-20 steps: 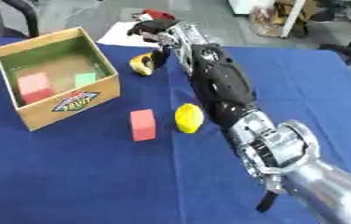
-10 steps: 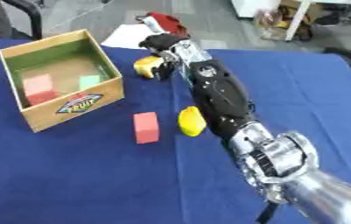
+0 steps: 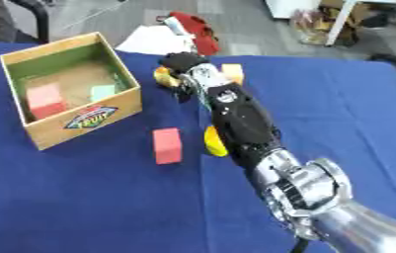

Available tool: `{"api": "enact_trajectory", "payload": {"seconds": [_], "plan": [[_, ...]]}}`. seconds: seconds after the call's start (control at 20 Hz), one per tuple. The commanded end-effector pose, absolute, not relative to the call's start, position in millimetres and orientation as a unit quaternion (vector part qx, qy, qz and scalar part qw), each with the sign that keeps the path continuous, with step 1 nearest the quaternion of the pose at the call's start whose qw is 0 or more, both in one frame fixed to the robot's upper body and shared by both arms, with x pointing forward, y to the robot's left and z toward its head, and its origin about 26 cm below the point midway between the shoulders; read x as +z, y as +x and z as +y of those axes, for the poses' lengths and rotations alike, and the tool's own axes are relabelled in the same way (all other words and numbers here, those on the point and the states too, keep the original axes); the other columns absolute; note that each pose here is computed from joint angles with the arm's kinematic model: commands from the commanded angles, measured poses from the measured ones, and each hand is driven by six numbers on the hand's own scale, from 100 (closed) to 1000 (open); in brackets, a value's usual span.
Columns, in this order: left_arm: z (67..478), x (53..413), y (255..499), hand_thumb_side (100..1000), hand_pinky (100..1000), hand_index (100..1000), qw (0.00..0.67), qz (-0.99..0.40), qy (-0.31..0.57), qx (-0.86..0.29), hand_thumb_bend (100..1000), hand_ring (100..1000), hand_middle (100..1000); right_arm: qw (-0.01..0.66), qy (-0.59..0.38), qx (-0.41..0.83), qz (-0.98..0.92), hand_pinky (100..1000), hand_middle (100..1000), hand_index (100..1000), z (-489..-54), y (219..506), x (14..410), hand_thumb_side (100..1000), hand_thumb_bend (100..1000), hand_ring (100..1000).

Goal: Pick up objects on the table and place them in the box.

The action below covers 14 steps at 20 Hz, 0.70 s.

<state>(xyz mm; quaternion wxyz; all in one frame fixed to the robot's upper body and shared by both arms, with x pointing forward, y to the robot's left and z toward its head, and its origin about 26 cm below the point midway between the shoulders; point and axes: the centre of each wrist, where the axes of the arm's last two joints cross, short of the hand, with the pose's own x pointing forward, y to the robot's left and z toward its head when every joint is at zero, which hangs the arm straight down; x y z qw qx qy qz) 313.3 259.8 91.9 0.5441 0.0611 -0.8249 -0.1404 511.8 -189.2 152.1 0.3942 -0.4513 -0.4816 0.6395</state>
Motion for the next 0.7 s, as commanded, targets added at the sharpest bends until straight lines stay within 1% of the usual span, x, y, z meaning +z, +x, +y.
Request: {"api": "enact_trajectory", "payload": {"seconds": [0.05,0.1,0.45,0.5,0.7], "plan": [[264.4,103.8,314.6,735,685,764,0.528,-0.833,0.071,-0.149,100,567,586,0.386,-0.475,0.622,-0.489,819,892,994,-185.8,513.6,159.5,134,100,874],[264.3,104.1,314.7,735,685,764,0.528,-0.833,0.071,-0.149,100,567,586,0.386,-0.480,0.617,-0.489,816,884,978,-184.7,513.3,157.3,134,100,869],[264.4,104.5,314.9,735,685,764,0.527,-0.834,0.072,-0.148,100,567,583,0.376,-0.527,0.572,-0.503,763,729,712,-186.0,511.8,143.7,116,105,776],[264.3,104.4,314.9,734,685,764,0.527,-0.834,0.072,-0.148,100,567,583,0.372,-0.534,0.567,-0.505,759,709,685,-186.7,511.7,142.4,112,107,766],[264.2,104.6,315.1,733,685,764,0.527,-0.834,0.071,-0.148,100,567,583,0.355,-0.562,0.541,-0.515,730,581,529,-189.5,511.3,139.1,100,108,713]]}}
